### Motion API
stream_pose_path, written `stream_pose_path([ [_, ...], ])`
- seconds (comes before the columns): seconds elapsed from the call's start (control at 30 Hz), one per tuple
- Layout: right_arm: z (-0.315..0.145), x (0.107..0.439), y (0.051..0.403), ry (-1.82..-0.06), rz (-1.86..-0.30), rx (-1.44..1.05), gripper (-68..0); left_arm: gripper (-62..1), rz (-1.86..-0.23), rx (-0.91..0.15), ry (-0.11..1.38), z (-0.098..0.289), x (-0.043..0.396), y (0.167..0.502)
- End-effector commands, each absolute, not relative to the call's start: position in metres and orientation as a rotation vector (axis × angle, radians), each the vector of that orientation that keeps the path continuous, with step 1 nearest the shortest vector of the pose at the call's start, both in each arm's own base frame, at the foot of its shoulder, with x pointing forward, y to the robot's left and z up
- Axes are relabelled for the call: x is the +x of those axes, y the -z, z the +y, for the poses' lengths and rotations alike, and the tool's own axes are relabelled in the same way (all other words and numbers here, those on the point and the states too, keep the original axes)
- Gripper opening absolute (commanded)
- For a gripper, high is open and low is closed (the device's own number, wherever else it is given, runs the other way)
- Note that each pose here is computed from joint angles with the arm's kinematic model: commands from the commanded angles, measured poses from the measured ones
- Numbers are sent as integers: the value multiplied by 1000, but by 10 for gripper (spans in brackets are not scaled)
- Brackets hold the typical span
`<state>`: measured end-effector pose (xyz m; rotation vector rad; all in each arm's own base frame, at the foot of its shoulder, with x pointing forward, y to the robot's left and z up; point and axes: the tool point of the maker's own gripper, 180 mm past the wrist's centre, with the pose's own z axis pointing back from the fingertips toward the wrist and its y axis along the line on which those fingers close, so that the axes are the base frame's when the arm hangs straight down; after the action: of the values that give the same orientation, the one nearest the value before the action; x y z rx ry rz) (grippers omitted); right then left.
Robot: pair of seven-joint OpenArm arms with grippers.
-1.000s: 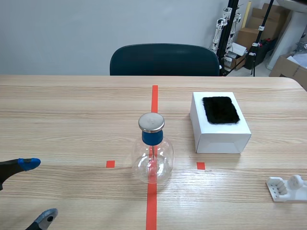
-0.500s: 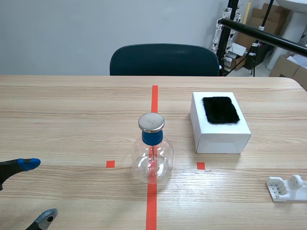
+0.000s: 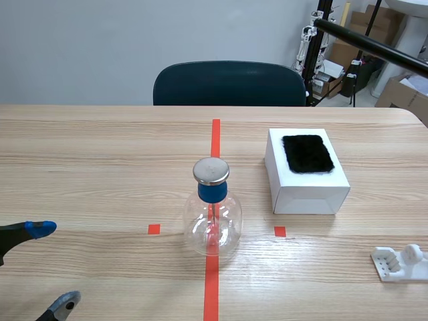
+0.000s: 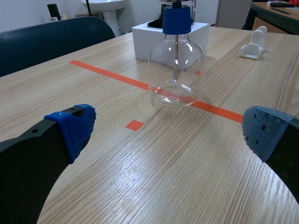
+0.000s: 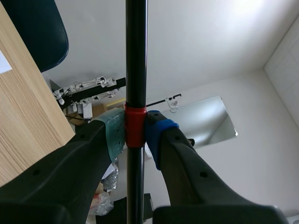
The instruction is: Do the electroscope experiment. hold the rod still at the electroscope
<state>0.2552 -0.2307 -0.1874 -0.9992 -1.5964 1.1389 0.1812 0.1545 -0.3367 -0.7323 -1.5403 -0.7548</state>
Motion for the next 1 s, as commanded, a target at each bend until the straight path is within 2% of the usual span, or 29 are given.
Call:
stream_pose_path([
  [0.0,-231,259,173,-1134,-1637,-1036,-622,14,-1606,-743,752,158,184,322],
  [0.97,-230,259,173,-1139,-1641,-1031,-622,14,-1606,-744,751,157,184,322],
])
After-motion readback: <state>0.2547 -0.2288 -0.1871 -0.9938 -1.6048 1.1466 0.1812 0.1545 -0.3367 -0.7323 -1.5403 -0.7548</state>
